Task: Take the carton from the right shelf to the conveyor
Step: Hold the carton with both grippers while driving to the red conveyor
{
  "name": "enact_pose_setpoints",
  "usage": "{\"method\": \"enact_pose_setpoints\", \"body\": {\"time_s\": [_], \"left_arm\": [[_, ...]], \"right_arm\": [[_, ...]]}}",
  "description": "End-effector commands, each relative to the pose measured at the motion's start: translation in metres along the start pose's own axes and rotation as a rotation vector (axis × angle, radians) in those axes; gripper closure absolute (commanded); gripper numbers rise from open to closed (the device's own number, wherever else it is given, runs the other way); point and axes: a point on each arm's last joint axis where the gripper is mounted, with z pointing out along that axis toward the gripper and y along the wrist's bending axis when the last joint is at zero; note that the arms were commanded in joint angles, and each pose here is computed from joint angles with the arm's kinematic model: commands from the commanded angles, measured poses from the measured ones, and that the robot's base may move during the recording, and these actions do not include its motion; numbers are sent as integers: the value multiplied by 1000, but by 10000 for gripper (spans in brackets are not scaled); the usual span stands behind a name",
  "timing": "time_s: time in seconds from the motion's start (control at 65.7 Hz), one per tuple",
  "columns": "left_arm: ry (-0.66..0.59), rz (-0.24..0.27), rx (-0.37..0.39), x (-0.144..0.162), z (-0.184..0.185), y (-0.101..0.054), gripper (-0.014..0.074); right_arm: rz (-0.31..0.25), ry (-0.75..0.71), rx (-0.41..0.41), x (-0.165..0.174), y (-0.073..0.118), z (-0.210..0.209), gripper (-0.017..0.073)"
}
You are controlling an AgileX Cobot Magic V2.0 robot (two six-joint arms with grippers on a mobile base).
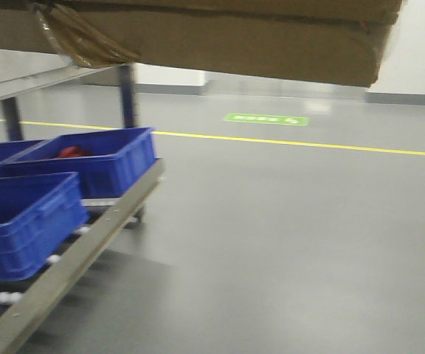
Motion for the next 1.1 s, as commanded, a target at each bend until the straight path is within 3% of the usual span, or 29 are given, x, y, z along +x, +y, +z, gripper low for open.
{"method": "enact_pose_setpoints", "body": {"time_s": [0.0,1.08], "left_arm": [[-87,-31,123,-8,-8,-14,599],[-87,-30,121,-8,-8,-14,599]], "right_arm": [[0,-71,-125,-5,13,-8,628],[0,-71,-125,-5,13,-8,628]]}}
